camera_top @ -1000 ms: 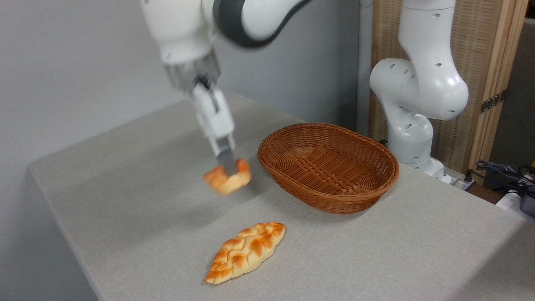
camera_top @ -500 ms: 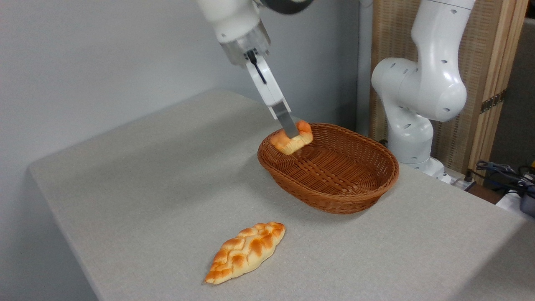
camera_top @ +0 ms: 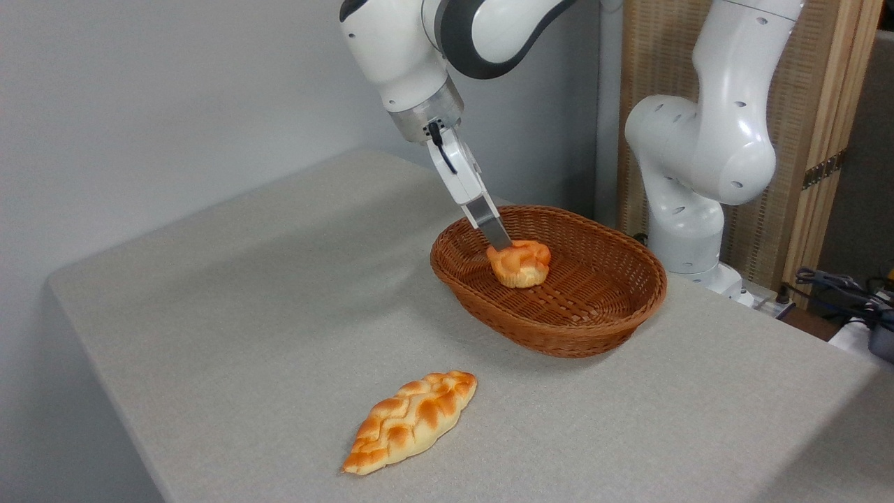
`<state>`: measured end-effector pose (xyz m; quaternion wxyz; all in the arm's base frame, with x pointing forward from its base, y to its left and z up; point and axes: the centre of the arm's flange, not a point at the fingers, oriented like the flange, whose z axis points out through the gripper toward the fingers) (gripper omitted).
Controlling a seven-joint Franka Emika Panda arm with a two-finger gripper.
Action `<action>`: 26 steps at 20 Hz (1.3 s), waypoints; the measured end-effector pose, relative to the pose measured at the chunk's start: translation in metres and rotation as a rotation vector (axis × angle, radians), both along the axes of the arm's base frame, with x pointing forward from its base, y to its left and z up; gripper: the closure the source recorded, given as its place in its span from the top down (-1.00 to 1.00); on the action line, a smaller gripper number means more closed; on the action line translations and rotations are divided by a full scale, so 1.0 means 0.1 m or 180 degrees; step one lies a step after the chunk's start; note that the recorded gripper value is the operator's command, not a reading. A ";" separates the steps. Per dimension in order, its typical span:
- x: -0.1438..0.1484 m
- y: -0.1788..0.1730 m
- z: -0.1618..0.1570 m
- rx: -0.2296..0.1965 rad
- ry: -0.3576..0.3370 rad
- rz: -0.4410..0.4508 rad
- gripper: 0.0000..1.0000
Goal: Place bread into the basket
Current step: 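Open the gripper to release the bun and raise the arm away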
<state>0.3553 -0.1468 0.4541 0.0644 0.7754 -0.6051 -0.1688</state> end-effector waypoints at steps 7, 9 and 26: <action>0.39 0.33 0.67 -0.0230 -0.0426 0.0492 1.00; 0.63 0.66 1.19 -0.0403 -0.0743 0.0754 1.00; 1.83 1.14 1.90 -0.0288 -0.1237 0.1756 1.00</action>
